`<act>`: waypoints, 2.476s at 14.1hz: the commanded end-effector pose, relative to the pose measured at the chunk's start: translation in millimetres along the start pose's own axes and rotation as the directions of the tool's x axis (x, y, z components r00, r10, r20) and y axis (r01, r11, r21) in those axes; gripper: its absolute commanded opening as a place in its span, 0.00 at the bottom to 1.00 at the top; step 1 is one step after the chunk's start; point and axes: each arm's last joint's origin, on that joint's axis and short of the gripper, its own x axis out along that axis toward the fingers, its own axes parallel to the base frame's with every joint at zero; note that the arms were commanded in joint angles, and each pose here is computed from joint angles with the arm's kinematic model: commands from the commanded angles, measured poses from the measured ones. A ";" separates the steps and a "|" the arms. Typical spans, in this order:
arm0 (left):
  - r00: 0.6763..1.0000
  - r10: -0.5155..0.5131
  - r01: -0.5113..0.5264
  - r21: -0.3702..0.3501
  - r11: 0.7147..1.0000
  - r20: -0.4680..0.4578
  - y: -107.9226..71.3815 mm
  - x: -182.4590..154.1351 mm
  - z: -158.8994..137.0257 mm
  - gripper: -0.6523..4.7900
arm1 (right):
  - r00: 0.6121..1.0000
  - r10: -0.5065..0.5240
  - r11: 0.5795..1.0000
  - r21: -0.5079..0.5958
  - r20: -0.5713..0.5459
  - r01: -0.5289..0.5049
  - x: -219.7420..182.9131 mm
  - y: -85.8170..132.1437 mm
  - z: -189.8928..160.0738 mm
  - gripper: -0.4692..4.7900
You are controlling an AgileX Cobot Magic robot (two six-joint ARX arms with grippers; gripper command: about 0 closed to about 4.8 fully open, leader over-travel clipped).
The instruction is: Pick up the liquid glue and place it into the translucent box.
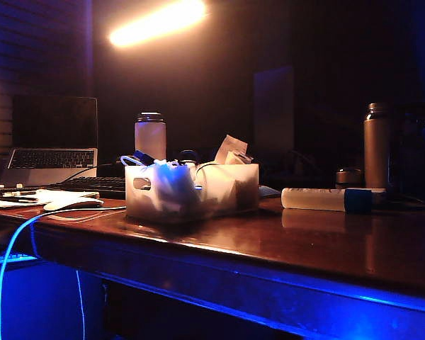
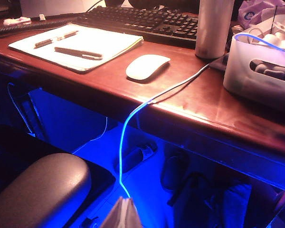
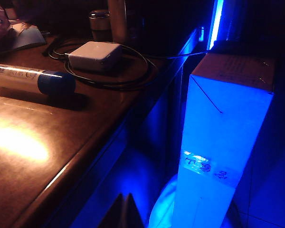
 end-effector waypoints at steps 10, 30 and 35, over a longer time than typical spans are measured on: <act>0.948 0.052 0.037 -0.271 0.962 0.314 5.2 -25.3 72.5 0.11 | 0.990 0.005 0.976 0.215 0.143 -0.035 -14.1 0.8 41.1 0.08; 0.760 -0.618 0.638 0.055 0.768 -0.199 -46.2 85.7 312.3 0.11 | 0.817 0.236 0.972 0.109 -0.526 -0.210 267.4 80.8 174.5 0.08; 0.760 -0.619 0.639 0.056 0.767 -0.196 -46.3 85.7 312.6 0.11 | 0.742 0.283 0.893 -0.115 -0.608 -0.435 273.7 116.7 144.0 1.00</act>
